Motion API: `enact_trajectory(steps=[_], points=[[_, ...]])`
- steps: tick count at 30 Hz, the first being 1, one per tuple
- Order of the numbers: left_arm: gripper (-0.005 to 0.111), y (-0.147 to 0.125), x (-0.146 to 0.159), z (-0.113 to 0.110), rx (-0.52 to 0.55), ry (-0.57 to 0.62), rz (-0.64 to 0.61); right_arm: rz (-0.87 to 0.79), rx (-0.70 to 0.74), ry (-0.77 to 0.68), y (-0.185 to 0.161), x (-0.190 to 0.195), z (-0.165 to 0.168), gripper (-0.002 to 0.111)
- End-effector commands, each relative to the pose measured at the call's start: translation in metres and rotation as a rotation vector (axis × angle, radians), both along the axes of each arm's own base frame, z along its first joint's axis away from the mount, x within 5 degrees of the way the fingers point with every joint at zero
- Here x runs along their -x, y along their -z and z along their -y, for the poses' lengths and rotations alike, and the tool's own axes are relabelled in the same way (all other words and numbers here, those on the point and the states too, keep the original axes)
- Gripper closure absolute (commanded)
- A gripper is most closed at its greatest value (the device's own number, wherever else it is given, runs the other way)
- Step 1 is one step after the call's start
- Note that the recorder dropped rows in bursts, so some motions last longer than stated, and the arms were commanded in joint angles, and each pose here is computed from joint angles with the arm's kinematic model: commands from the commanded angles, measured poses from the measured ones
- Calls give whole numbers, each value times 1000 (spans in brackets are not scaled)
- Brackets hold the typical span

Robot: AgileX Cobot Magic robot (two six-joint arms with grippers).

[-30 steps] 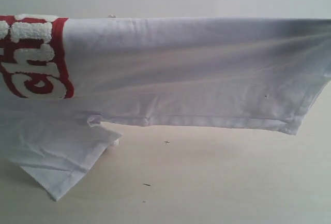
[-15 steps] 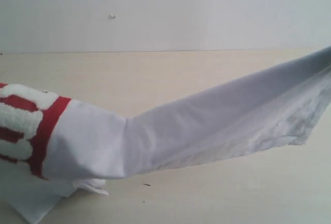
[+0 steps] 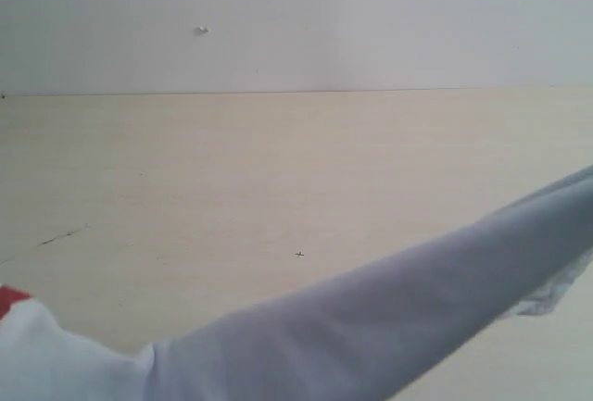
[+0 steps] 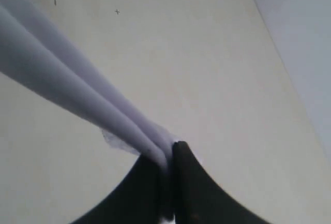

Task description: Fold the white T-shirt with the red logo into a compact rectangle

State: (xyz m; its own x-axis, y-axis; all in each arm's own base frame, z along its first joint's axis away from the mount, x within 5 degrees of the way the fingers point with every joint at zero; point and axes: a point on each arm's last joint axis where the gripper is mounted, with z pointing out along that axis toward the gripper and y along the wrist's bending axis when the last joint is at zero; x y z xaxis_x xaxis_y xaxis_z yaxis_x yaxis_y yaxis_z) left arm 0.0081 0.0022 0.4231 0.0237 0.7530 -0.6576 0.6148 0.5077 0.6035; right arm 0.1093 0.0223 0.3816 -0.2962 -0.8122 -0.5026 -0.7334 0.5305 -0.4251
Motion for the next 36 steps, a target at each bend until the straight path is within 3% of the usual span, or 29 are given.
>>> enact_trajectory(steps=[1,9,14,18,29,36], points=[[107,15,-6,0,-25,-26,-24,10,21,29,3,5,2,108],[107,81,-71,15,-384,-205,-237,-207,54,98,31,-44,7,108],[107,104,-119,35,-462,-250,-170,-420,145,177,69,-89,16,108],[107,119,-156,42,-506,-309,-156,-436,187,233,95,-123,21,108],[107,187,-251,41,-404,-283,-200,-235,210,311,162,-205,27,108],[107,217,-292,14,-182,-379,-201,-16,210,368,187,-241,31,108]])
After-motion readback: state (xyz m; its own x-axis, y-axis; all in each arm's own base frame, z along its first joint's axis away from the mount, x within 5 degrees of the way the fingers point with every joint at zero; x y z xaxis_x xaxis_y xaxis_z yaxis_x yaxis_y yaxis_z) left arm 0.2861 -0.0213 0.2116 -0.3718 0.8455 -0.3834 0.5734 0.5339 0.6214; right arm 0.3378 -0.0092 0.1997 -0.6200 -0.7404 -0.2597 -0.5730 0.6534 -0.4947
